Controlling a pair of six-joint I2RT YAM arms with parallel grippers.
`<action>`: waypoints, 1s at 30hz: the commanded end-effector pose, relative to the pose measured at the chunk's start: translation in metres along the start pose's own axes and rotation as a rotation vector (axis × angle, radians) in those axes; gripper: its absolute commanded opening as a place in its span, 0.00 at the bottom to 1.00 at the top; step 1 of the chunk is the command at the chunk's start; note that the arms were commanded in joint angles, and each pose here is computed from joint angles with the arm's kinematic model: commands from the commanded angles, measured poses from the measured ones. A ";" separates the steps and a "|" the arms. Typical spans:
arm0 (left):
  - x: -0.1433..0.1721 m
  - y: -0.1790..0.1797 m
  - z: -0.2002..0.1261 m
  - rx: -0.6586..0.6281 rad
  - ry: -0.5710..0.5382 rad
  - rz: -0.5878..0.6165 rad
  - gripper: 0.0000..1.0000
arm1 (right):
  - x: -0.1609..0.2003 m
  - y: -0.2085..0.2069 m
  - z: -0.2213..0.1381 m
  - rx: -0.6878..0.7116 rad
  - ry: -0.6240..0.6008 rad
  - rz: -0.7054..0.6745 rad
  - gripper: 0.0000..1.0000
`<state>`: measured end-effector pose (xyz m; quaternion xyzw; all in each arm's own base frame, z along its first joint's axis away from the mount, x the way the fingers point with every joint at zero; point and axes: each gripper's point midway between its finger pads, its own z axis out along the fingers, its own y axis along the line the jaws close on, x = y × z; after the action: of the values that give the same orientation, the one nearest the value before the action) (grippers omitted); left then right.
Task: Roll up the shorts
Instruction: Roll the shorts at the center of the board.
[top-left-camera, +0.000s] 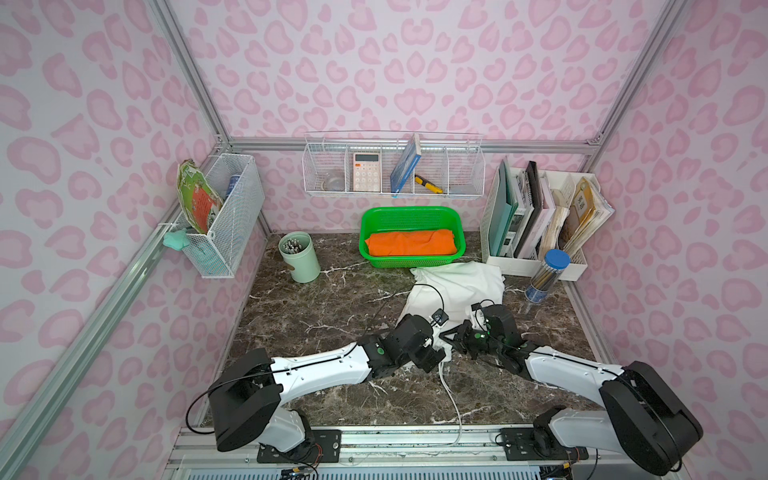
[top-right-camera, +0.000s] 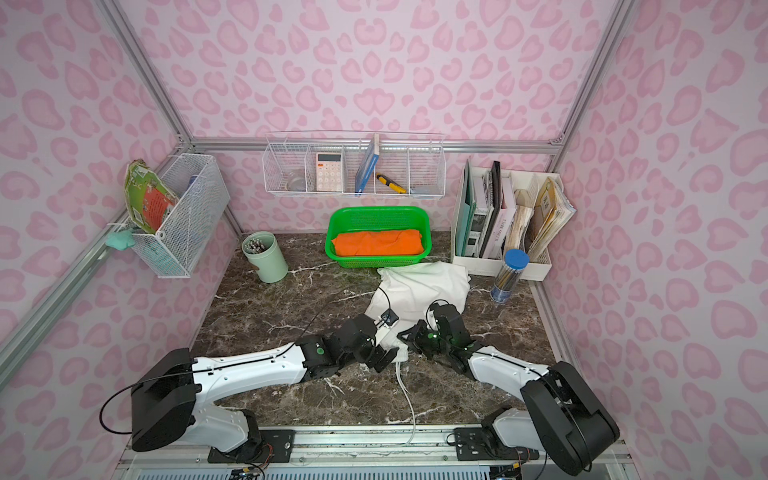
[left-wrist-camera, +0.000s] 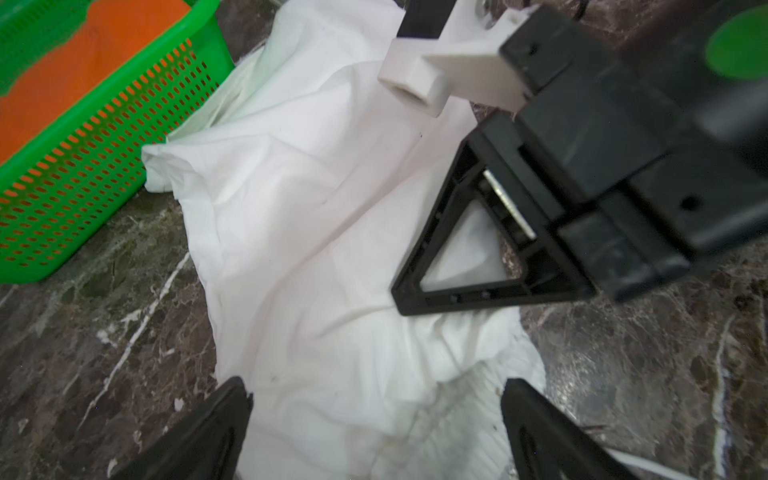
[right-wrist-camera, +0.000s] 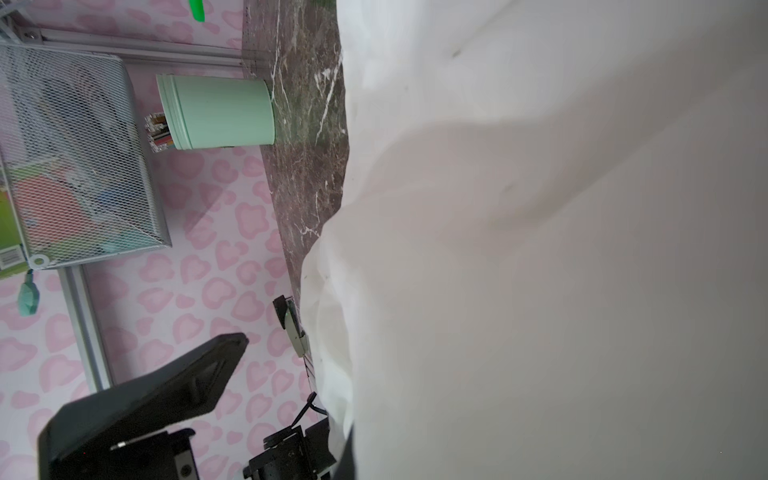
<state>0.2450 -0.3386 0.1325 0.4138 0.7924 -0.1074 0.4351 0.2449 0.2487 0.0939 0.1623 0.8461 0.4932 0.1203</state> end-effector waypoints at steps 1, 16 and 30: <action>-0.035 0.006 -0.001 -0.104 -0.183 0.036 0.99 | -0.006 0.010 -0.002 -0.045 -0.024 0.015 0.00; -0.020 -0.037 0.014 -0.053 -0.135 0.094 0.99 | -0.014 0.005 -0.012 -0.053 -0.060 0.045 0.00; -0.004 -0.021 0.047 -0.232 -0.091 0.235 0.99 | -0.015 0.011 -0.017 -0.099 -0.060 0.065 0.00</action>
<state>0.2468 -0.3852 0.0998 0.4530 0.7340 -0.0218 0.5055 0.2531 0.2308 0.1022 0.2079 0.8216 0.5141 0.1317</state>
